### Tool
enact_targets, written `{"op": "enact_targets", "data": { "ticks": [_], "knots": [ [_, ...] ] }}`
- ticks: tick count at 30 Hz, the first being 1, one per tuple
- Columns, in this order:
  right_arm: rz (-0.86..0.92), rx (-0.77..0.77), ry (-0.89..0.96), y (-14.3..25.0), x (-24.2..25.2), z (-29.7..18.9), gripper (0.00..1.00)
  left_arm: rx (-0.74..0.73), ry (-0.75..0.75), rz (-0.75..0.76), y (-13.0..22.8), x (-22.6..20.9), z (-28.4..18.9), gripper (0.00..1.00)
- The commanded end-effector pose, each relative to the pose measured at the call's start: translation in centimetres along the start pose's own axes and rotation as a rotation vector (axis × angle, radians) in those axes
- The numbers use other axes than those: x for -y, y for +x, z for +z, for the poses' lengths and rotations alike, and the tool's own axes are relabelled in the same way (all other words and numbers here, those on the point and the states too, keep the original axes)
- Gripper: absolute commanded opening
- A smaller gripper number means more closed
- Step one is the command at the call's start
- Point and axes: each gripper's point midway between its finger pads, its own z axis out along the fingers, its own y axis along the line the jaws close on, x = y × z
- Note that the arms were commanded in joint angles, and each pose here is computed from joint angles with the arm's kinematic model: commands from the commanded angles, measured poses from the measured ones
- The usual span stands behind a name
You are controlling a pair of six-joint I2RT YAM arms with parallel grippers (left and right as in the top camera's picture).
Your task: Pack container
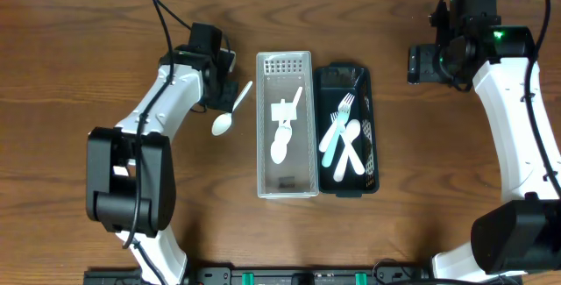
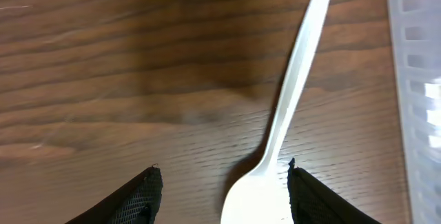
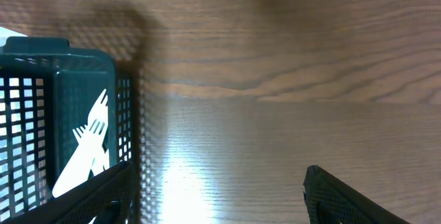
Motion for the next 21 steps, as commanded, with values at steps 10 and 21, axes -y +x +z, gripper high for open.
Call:
{"op": "enact_targets", "data": {
  "ticks": [10, 21],
  "knots": [
    [-0.011, -0.016, -0.002, 0.3, 0.0, 0.6, 0.81, -0.109, 0.061, 0.025, 1.9, 1.3, 3.8, 0.60],
    [-0.011, -0.016, -0.002, 0.3, 0.0, 0.6, 0.81, -0.127, 0.070, 0.063, 2.1, 2.9, 4.4, 0.60]
  ]
}}
